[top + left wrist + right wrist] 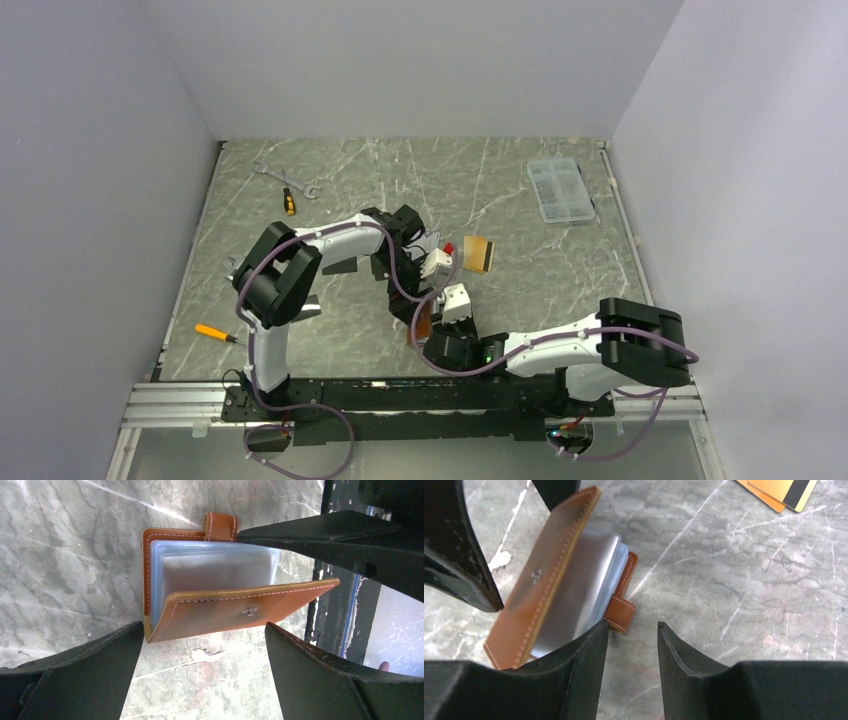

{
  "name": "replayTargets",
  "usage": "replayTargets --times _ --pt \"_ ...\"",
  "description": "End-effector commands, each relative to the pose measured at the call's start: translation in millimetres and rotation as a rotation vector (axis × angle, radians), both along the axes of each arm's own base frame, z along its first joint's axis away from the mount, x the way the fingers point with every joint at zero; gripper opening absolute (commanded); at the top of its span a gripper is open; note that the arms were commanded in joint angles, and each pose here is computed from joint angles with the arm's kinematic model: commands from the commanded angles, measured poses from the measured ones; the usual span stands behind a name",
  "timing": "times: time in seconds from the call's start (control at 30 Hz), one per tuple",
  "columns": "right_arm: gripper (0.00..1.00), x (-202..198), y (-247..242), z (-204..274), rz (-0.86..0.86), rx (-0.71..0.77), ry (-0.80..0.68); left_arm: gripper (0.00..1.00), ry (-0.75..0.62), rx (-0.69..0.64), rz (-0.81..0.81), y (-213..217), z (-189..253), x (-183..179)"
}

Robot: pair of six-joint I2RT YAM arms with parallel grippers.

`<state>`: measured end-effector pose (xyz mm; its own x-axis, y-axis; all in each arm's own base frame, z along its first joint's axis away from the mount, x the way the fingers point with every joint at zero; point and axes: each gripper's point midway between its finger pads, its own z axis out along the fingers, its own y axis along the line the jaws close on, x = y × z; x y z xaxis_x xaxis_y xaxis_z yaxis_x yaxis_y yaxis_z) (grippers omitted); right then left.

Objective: Put the credit cards into the card holder
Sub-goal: Place the card holder at the center of the board, then close the card holder at the center of the board.

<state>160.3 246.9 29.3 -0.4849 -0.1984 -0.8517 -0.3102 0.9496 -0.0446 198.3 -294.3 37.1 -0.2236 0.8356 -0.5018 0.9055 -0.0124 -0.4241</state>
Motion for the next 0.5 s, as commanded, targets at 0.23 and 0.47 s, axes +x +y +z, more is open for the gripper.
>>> replayTargets --times 0.23,0.47 --pt "0.42 11.6 13.6 33.9 -0.083 0.243 -0.088 0.99 0.044 -0.001 -0.097 1.0 -2.9 -8.6" --pt "0.59 -1.8 -18.9 27.7 -0.008 0.469 -0.092 0.99 0.03 -0.029 -0.131 1.9 5.2 -11.0"
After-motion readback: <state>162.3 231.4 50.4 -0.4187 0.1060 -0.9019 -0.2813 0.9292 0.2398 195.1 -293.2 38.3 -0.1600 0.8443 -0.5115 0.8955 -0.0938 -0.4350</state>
